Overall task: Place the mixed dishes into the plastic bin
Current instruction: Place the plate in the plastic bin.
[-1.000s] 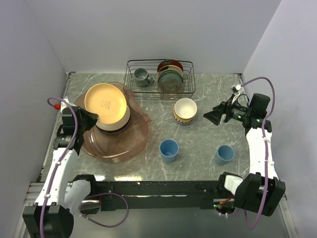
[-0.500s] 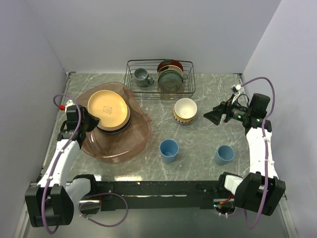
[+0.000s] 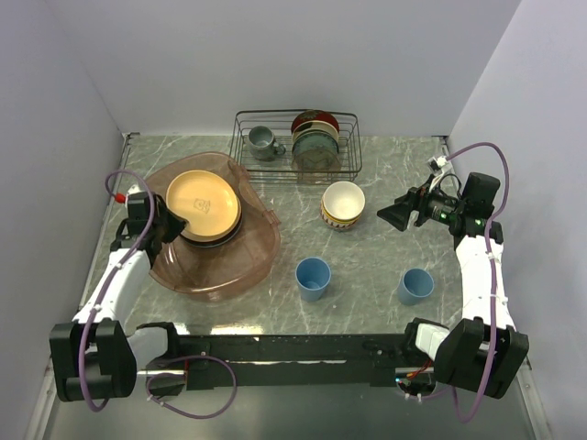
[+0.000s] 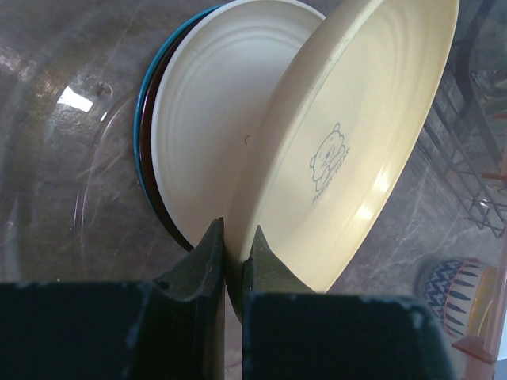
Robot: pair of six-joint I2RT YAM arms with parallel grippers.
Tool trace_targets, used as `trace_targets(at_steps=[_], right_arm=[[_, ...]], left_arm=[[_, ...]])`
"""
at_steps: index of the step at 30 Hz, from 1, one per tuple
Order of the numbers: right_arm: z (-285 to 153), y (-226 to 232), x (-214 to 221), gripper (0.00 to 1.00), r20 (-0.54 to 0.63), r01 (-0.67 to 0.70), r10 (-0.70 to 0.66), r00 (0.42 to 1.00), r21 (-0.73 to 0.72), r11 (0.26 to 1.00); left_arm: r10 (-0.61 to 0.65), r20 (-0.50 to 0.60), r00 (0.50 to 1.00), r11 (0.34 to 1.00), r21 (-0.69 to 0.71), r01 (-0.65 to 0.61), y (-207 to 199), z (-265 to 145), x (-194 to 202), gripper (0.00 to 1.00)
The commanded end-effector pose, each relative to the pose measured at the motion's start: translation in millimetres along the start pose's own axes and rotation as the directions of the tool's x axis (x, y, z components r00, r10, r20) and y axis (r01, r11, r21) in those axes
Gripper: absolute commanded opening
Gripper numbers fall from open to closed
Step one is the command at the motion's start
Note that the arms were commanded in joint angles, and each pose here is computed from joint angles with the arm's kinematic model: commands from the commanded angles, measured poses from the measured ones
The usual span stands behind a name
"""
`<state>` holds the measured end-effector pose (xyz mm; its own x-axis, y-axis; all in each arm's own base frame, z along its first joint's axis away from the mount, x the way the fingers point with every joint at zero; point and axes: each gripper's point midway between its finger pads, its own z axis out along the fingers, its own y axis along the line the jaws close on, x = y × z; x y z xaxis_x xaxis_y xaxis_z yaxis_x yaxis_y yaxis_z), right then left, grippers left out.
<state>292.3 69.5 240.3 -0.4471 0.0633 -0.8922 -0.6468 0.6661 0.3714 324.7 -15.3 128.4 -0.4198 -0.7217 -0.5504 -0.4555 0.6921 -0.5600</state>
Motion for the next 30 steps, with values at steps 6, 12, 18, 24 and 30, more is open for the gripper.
trace_targets(at_steps=[6,12,18,24,30], right_arm=[[-2,-4,-7,1.0,0.008,0.03,-0.03,1.0,0.015,0.999],[-2,-4,-7,1.0,0.007,0.032,-0.032,0.999,0.017,0.999],[-2,-5,-6,1.0,0.006,0.032,-0.032,0.999,0.02,0.999],[-2,-5,-6,1.0,0.006,0.032,-0.032,0.999,0.021,0.999],[-1,-6,-5,1.0,0.003,0.028,-0.028,1.0,0.024,0.999]], left_arm=[[0.002,0.016,1.0,0.999,0.049,-0.002,-12,13,-10,0.02],[0.0,0.001,1.0,0.999,0.043,0.0,-11,21,-10,0.04],[-0.001,-0.018,1.0,1.0,0.031,0.002,-8,27,-9,0.14],[-0.004,-0.027,1.0,1.0,0.025,0.005,-6,27,-9,0.62],[0.025,-0.012,1.0,0.999,0.035,-0.025,-13,14,-20,0.95]])
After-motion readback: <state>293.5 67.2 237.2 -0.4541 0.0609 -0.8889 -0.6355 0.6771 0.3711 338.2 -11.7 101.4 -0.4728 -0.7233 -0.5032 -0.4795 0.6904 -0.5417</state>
